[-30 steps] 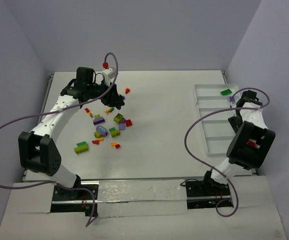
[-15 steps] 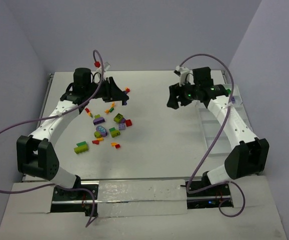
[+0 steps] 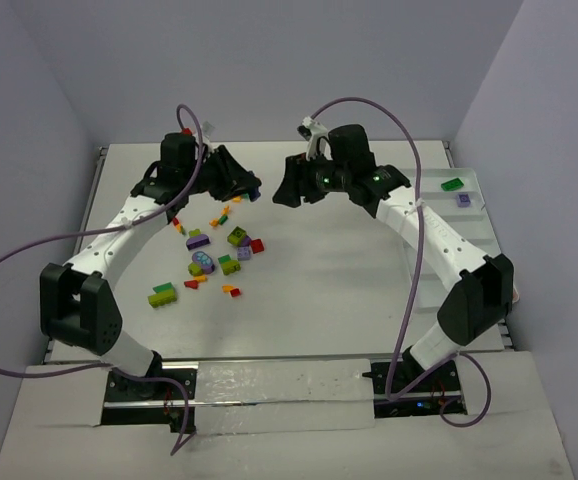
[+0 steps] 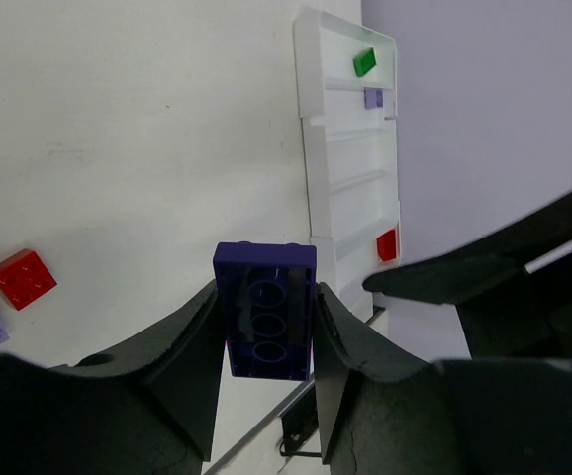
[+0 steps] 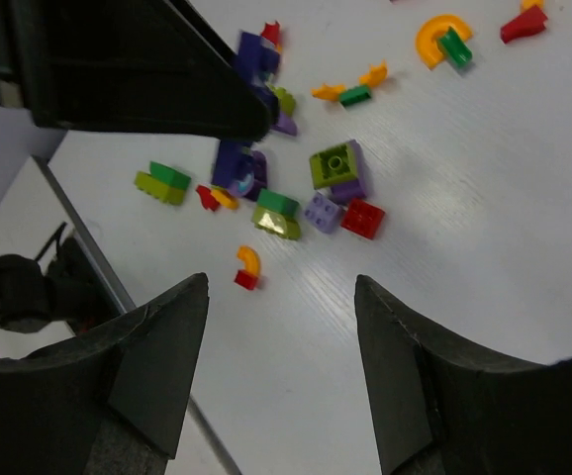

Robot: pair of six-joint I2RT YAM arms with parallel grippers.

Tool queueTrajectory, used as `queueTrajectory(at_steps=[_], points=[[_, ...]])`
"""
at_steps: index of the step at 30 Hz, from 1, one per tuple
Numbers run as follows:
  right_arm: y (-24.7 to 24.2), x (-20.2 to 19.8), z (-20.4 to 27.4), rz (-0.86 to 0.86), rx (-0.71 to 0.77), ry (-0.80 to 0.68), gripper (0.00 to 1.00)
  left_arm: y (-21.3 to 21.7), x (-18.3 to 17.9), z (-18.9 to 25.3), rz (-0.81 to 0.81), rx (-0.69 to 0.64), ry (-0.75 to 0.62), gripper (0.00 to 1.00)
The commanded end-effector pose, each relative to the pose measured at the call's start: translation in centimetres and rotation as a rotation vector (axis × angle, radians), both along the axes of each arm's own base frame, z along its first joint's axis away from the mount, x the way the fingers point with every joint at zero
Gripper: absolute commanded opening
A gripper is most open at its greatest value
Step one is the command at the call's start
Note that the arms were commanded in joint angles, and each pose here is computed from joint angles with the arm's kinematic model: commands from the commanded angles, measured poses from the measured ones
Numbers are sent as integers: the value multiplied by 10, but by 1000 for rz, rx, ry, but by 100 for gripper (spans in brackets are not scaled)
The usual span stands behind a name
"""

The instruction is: Sort the legos into containers by color

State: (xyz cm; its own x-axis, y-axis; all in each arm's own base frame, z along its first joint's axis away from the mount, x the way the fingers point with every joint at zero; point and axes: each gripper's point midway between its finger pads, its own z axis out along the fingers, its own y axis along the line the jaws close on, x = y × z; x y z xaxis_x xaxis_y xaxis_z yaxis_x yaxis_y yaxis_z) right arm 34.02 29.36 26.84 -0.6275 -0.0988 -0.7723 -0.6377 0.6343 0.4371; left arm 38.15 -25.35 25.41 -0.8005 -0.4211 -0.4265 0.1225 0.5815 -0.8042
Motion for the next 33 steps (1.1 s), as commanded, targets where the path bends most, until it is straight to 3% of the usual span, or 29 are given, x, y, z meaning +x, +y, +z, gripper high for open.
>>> queueTrajectory(at_steps=[1,14,21,25,27,28,30,32,33], points=[[25,8,32,-18,92,-28,66,-5,9,11,64,-13,16,1],[49,32,15,-72,25,16,56,-25,3,19,10,-78,38,6],[50,35,1,-68,-4,30,43,-30,-1,24,-19,-107,35,7],[48,37,-2,-78,-23,18,33,-31,-3,24,-28,-118,38,14],[46,39,-4,-78,-35,5,22,-32,-5,23,-38,-120,35,23],[45,39,-5,-81,-40,-3,14,-31,-5,21,-39,-112,28,34],[38,40,-4,-94,-49,-26,0,-28,-4,23,-44,-80,-13,69],[31,38,-1,-97,-60,-56,0,-25,-2,24,-48,-46,-53,95],[21,37,-1,-110,-65,-66,0,-17,4,24,-31,-1,-92,99]])
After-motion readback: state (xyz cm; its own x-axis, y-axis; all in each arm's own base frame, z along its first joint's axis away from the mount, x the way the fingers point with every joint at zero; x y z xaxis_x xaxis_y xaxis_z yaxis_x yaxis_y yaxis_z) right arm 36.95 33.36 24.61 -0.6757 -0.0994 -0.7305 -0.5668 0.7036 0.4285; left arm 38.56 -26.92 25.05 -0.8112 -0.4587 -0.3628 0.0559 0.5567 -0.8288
